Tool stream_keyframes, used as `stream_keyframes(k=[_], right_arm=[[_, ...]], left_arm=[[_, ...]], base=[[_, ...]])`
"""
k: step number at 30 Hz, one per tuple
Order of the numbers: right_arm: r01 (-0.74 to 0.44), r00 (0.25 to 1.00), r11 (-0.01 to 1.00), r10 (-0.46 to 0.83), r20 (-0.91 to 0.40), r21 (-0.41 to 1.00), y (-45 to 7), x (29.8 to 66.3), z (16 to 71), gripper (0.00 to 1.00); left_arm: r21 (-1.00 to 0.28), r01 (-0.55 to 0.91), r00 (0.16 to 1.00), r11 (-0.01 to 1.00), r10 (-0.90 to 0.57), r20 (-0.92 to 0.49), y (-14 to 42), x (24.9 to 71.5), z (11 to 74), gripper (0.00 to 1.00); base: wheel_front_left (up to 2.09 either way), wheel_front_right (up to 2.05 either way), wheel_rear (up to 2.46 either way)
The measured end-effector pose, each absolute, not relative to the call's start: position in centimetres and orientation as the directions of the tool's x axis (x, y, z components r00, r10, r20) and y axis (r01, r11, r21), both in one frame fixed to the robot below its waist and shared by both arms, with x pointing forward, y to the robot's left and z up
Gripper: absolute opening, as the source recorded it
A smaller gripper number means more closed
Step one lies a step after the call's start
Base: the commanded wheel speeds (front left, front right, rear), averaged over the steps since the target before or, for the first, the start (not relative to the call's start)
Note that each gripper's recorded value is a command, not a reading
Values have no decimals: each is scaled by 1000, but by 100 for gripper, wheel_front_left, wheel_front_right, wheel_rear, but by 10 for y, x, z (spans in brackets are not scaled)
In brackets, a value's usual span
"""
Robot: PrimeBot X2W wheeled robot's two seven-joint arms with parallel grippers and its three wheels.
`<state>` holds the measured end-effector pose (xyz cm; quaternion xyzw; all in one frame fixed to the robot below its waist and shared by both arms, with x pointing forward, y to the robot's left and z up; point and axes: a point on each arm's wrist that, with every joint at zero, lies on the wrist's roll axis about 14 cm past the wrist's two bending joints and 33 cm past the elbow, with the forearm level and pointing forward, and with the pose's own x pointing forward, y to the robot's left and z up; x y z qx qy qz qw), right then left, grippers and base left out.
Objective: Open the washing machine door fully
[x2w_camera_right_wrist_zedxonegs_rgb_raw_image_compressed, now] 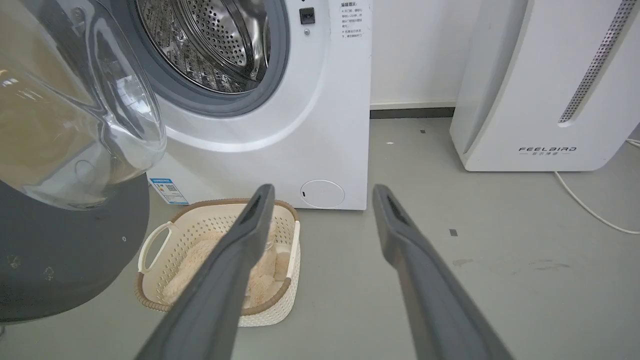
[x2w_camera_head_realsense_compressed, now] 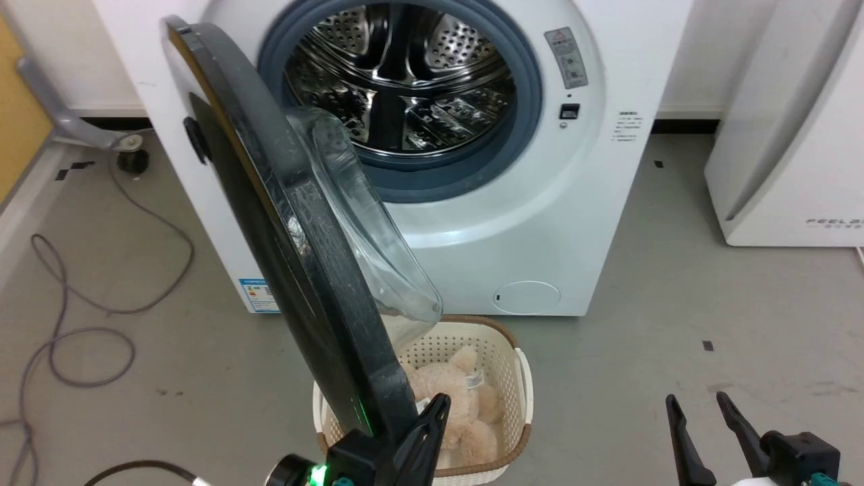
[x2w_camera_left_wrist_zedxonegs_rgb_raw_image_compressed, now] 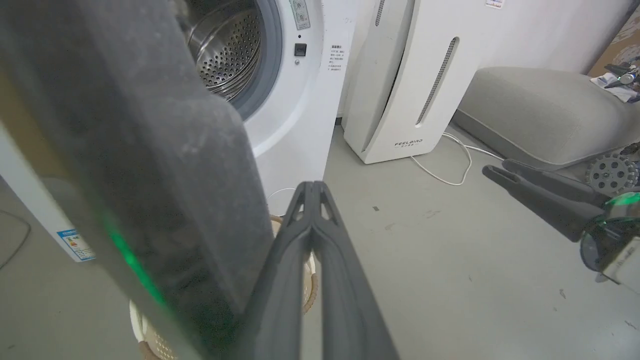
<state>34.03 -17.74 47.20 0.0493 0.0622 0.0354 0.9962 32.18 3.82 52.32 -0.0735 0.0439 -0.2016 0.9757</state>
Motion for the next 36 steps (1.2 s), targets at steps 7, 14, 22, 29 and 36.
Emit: stream_keyframes(k=[7,14,22,29,36], right_arm=[[-119,984,987,131,-121,104,-161,348,473,100],[-186,973,977,197,-120,102,-139,359,474,100],[-280,949,955,291,-122,101,-107,373,473,100],[-375,913,922,386,-132,101,-73,382,471,100],[-394,904,913,405,-135,104,-65,383,471,100]], left_arm=[[-127,323,940,938,-333,-73,61,309,522,0],[-125,236,965,964,-248,-90,85,294,518,0],[-133,106,987,985,-121,-105,116,280,513,0],[-111,-67,995,992,58,-85,162,268,514,0],[-72,-175,983,982,170,-66,199,263,516,0]], base=[[0,0,0],[0,0,0],[0,0,0],[0,0,0],[0,0,0]])
